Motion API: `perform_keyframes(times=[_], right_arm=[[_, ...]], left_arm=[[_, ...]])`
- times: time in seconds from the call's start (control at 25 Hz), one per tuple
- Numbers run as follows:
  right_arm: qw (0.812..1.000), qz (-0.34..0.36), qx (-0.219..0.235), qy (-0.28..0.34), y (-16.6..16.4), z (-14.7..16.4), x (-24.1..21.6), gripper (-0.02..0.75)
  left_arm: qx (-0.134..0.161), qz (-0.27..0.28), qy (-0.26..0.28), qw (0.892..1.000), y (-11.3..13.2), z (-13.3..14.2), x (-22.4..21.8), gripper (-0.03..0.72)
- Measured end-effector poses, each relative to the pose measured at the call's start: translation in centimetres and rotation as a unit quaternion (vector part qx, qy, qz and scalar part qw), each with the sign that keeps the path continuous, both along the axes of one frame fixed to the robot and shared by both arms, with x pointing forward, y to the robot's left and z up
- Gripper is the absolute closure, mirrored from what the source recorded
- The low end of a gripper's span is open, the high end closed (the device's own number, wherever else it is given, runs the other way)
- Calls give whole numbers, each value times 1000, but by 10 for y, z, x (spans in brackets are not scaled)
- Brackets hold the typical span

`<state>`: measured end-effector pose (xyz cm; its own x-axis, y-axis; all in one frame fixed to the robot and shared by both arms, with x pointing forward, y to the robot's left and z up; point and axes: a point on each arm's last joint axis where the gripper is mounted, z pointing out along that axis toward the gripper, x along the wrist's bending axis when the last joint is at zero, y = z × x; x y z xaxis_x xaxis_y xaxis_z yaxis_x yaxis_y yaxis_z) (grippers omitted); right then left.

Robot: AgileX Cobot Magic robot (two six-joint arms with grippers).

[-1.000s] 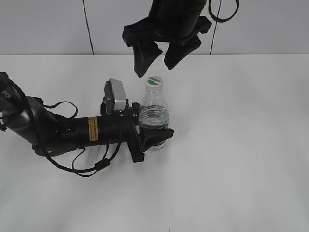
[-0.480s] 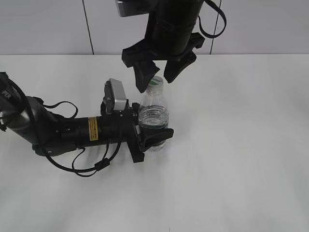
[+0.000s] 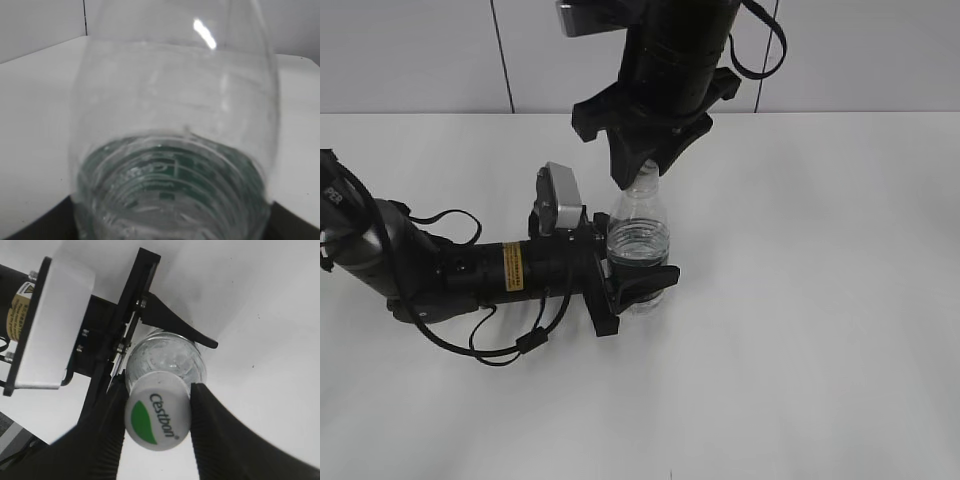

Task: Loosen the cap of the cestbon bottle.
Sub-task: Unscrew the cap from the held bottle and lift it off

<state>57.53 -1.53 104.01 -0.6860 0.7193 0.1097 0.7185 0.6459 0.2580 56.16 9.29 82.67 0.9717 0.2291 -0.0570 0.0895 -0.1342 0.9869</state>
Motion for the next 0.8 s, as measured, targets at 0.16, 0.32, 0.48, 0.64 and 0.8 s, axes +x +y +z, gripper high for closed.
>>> perform_keyframes(times=[0.16, 0.32, 0.48, 0.64, 0.8], right_arm=[[1000, 28, -3, -7, 0, 0, 0, 438], [995, 93, -10, -24, 0, 0, 0, 438], [978, 200, -22, -52, 0, 0, 0, 438], [947, 309, -34, -81, 0, 0, 0, 438], [912, 395, -44, -105, 0, 0, 0, 438]], left_arm=[[0, 0, 0, 1000, 0, 0, 0, 281], [0, 0, 0, 1000, 0, 0, 0, 281], [0, 0, -1, 1000, 0, 0, 0, 281], [0, 0, -1, 1000, 0, 0, 0, 281], [0, 0, -1, 1000, 0, 0, 0, 281]])
